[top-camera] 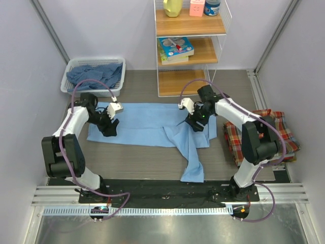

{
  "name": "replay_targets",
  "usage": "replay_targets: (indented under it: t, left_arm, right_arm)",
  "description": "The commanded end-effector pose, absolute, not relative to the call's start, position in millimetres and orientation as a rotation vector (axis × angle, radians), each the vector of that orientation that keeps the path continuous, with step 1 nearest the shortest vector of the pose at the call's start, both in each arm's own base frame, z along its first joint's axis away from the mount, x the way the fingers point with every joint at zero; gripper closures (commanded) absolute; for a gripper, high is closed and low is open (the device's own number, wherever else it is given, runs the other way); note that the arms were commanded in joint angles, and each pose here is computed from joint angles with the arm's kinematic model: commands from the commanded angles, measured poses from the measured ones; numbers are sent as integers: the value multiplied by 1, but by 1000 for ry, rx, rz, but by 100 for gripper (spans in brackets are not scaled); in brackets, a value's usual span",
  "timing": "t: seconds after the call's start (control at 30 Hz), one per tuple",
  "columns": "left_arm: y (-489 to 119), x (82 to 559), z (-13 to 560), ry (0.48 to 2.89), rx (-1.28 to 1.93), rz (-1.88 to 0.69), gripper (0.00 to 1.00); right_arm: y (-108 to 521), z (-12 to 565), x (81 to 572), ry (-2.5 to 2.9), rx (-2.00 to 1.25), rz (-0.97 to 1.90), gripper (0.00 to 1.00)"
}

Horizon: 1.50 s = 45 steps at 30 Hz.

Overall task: Fold and stack the long sleeve shirts
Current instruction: Fold the shirt

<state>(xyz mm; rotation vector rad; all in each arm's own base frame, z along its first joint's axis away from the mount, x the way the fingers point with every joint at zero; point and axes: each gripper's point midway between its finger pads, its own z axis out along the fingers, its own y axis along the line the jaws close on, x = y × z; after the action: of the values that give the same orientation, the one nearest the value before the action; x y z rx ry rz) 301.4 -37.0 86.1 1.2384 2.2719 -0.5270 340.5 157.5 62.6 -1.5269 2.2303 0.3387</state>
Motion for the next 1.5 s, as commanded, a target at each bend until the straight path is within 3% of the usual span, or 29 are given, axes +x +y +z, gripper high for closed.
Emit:
replay_targets:
  t: [0.0, 0.17, 0.3, 0.5, 0.57, 0.7, 0.8, 0.83, 0.9, 0.93, 1.03, 1.2, 1.33, 1.47]
  left_arm:
    - [-56, 292, 119, 2215, 1182, -641, 31]
    - [-68, 281, 132, 2211, 1114, -739, 24]
    - [-73, 285, 138, 2218, 1032, -767, 22]
    - [-71, 280, 147, 2249, 967, -753, 16]
    - [-69, 276, 148, 2255, 967, -728, 9]
    - [-69, 266, 146, 2260, 966, -715, 8]
    - [-67, 262, 147, 2267, 972, -703, 8]
    - [-67, 262, 148, 2265, 974, -701, 8]
    - [-66, 264, 152, 2254, 967, -688, 8]
    - [-66, 266, 156, 2240, 955, -676, 8]
    - [-70, 275, 174, 2174, 938, -666, 0]
    - [-82, 299, 221, 2059, 825, -704, 0]
    - [-91, 327, 262, 1948, 672, -747, 0]
    - [-106, 332, 285, 1864, 716, -868, 0]
  right_arm:
    - [130, 148, 335, 1998, -1621, 161, 21]
    - [154, 186, 253, 1649, -2014, 307, 10]
    - [199, 154, 167, 1320, -2417, 376, 10]
    - [224, 103, 112, 1123, -2762, 429, 11]
    - [229, 87, 103, 1110, -2851, 424, 12]
    - [237, 58, 103, 1097, -2929, 360, 15]
    - [230, 45, 104, 1129, -3002, 296, 30]
    - [230, 45, 105, 1137, -3009, 288, 45]
    - [233, 50, 107, 1145, -2995, 280, 63]
    - [237, 57, 108, 1146, -2966, 279, 80]
    - [258, 90, 130, 1204, -2786, 306, 99]
    - [287, 171, 208, 1438, -2214, 524, 99]
    - [265, 214, 276, 1528, -1798, 470, 99]
    - [246, 208, 282, 1553, -1695, 437, 99]
